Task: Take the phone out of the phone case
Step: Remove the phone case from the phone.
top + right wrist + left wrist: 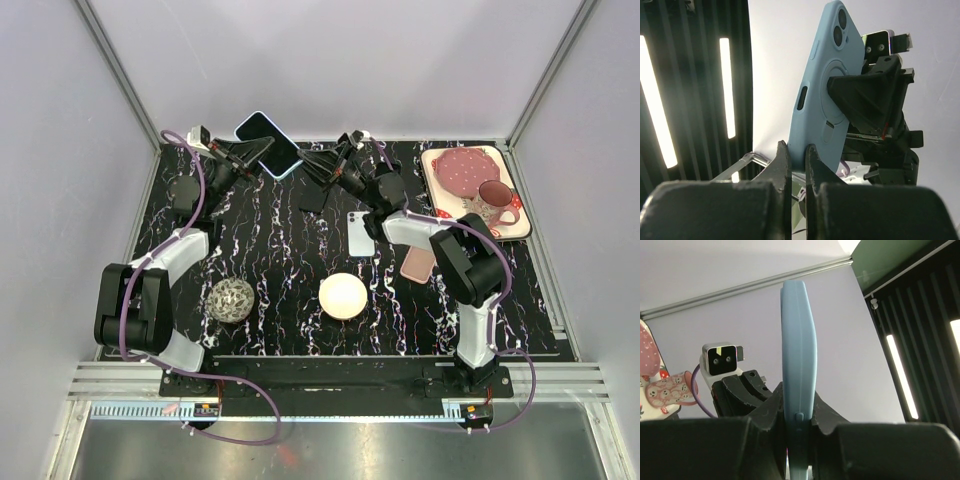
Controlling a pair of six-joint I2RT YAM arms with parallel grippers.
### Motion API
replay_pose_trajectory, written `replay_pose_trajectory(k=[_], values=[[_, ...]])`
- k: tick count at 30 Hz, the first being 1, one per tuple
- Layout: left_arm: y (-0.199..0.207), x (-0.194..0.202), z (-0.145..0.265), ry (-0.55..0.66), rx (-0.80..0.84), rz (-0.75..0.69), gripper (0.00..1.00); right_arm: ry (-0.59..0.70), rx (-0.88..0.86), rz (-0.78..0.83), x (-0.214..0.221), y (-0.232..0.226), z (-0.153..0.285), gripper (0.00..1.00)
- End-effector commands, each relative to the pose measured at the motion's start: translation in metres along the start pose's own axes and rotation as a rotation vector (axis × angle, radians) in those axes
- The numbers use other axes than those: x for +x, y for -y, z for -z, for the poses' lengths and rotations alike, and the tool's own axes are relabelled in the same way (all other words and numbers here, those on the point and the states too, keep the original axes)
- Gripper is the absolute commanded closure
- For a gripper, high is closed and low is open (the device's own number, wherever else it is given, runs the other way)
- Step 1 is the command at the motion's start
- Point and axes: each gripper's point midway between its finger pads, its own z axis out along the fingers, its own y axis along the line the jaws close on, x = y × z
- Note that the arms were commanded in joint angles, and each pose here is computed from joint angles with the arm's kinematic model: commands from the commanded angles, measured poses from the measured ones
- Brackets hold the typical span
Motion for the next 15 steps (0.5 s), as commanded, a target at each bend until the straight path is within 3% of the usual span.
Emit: replay_pose_trajectory(k=[1, 15], values=[[0.130, 0.068, 0.025, -0.199, 0.462, -0.142, 1.00, 0.002, -0.281, -0.289, 0.003, -0.074, -0.009, 1.00], [0.147, 0.076, 0.029, -0.149, 0.573, -0.057, 1.00, 0.022, -0.392, -0.310, -0.011, -0.095, -0.025, 1.00]])
